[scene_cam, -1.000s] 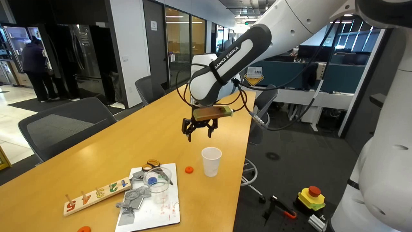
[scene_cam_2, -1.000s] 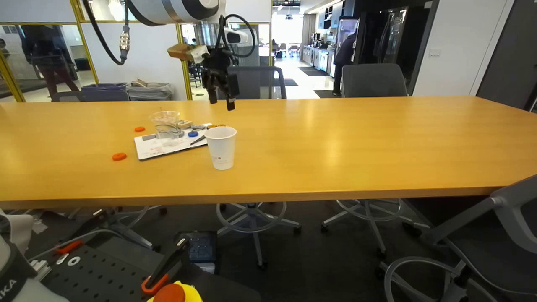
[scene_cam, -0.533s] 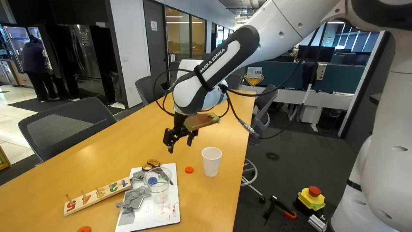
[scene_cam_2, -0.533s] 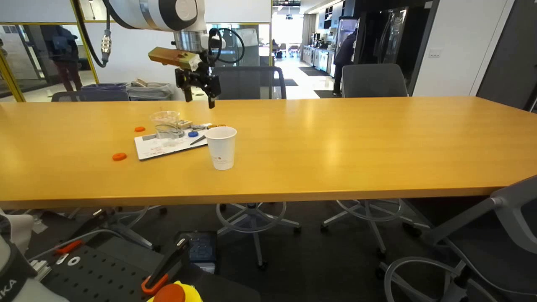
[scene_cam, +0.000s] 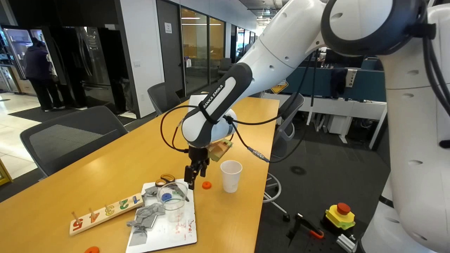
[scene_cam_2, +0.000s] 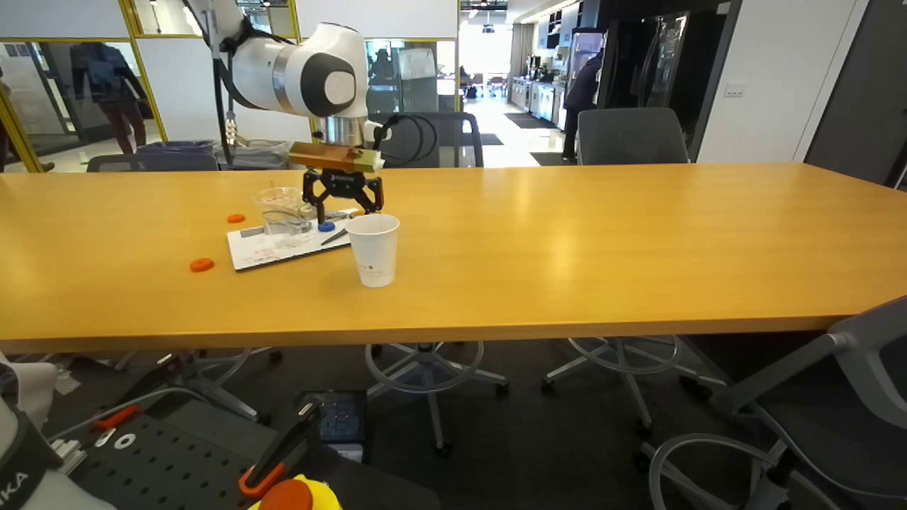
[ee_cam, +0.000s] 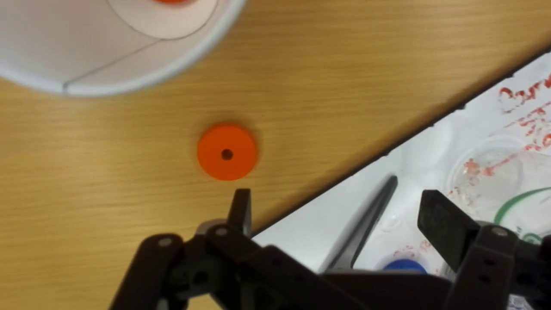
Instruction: Pick up the orange tokens and put them in the white cup. Pick up the blue token and put it in the colourless cup.
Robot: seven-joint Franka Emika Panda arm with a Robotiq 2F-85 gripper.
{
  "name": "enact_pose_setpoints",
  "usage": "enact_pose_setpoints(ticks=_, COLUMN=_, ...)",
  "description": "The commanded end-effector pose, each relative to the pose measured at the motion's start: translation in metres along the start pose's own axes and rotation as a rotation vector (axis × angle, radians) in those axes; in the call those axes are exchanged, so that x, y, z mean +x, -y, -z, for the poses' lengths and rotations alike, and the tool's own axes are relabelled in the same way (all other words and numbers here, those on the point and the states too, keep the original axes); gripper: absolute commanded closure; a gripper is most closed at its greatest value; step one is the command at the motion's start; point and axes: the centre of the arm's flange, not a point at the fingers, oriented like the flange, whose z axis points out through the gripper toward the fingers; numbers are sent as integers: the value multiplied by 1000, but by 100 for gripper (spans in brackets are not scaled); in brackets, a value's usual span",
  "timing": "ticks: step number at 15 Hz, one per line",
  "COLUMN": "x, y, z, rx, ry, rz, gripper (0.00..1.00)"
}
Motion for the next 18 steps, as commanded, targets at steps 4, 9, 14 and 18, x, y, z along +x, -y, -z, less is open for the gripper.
enact_pose_setpoints(ticks=4, x=32, y=-35, z=-15, rx=-62, ry=7, rz=170, gripper=0)
enact_pose_setpoints(ticks=9, x=29, y=-48, z=-20, rx=-132, ry=31, rz=204, gripper=0)
enact_pose_setpoints(ticks=14, x=22, y=-56, z=-31, rx=-110, ry=57, rz=198, gripper=0)
enact_pose_setpoints(ticks=18, x=17, y=-59, z=-41, rx=-94, ry=74, rz=188, gripper=0)
